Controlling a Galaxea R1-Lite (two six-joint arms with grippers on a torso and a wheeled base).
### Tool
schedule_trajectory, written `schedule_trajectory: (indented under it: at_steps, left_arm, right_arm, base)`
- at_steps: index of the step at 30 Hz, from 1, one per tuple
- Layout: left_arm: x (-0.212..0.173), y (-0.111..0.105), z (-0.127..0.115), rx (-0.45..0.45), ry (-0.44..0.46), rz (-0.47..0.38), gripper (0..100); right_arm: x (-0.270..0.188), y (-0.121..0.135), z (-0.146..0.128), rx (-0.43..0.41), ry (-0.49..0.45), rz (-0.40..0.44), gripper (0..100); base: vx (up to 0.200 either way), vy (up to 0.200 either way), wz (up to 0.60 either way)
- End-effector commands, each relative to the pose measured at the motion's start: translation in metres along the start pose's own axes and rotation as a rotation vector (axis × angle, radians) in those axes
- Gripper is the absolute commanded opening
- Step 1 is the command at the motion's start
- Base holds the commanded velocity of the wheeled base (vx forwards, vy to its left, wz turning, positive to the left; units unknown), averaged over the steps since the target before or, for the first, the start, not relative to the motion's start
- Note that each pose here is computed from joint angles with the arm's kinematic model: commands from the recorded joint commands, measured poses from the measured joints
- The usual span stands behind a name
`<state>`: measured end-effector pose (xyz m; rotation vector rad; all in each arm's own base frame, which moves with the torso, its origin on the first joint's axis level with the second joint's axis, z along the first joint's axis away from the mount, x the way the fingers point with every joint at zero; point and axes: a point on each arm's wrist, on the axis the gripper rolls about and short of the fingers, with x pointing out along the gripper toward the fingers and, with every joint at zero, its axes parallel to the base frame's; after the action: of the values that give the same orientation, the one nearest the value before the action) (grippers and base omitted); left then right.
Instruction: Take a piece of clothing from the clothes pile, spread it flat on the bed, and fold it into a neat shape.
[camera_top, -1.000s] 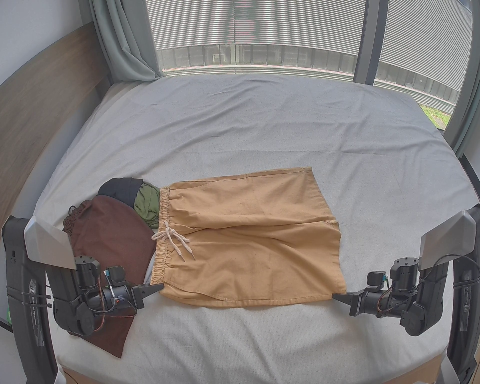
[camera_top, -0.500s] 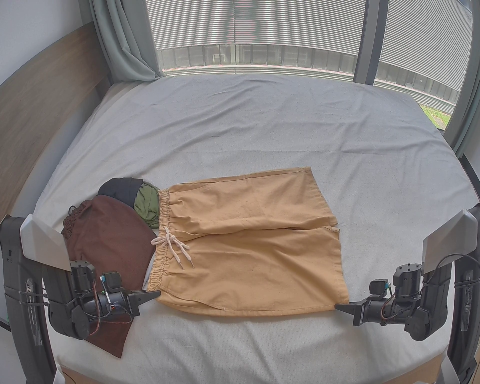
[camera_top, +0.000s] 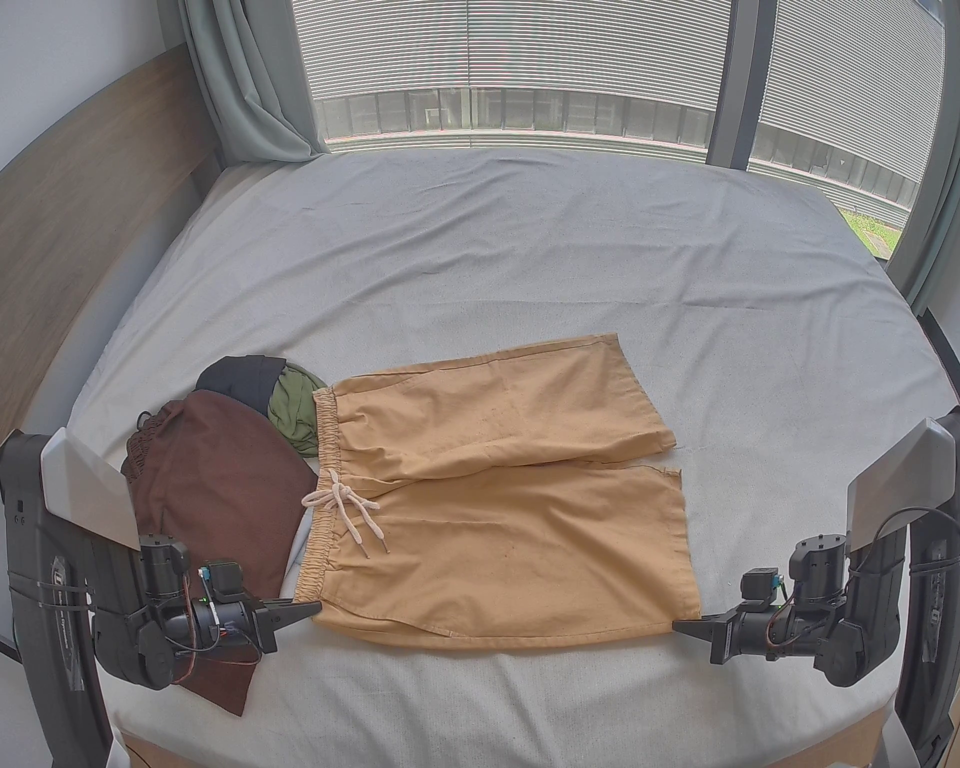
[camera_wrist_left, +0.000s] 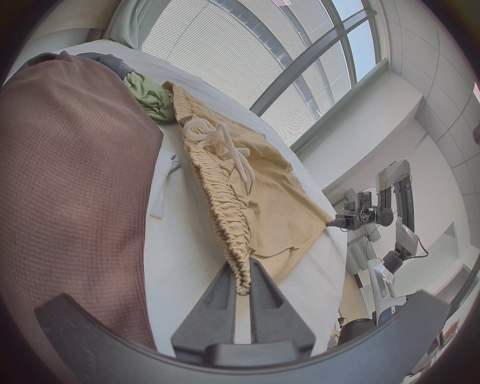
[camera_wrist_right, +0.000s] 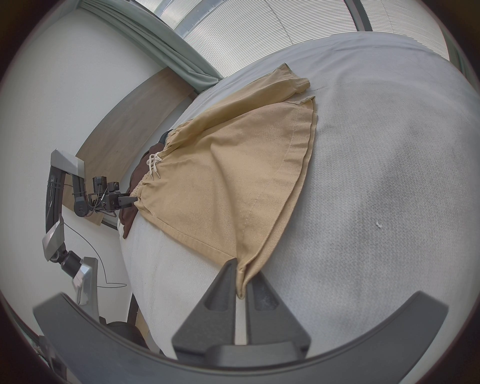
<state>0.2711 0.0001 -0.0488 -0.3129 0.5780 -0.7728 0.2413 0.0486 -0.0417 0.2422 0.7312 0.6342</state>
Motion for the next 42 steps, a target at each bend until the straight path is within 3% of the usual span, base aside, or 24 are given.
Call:
schedule_trajectory:
  at_steps: [1,16,42]
  left_arm:
    - [-0.003,-0.003,-0.006,-0.006,0.019,-0.003,0]
    - [-0.013,-0.008,-0.016,0.004,0.05,0.005,0]
    - [-0.031,-0.024,-0.04,0.047,0.123,-0.074,0]
  right_arm:
    - [-0.002,0.001,-0.003,-0.009,0.013,0.002,0]
    - [-0.012,0.007,-0.007,-0.027,0.035,0.028,0]
    - [-0.03,0.012,-0.017,-0.086,0.079,0.048,0]
  base:
    - [0.0,0.0,0.0]
    - [0.0,0.0,0.0]
    - [0.0,0.0,0.0]
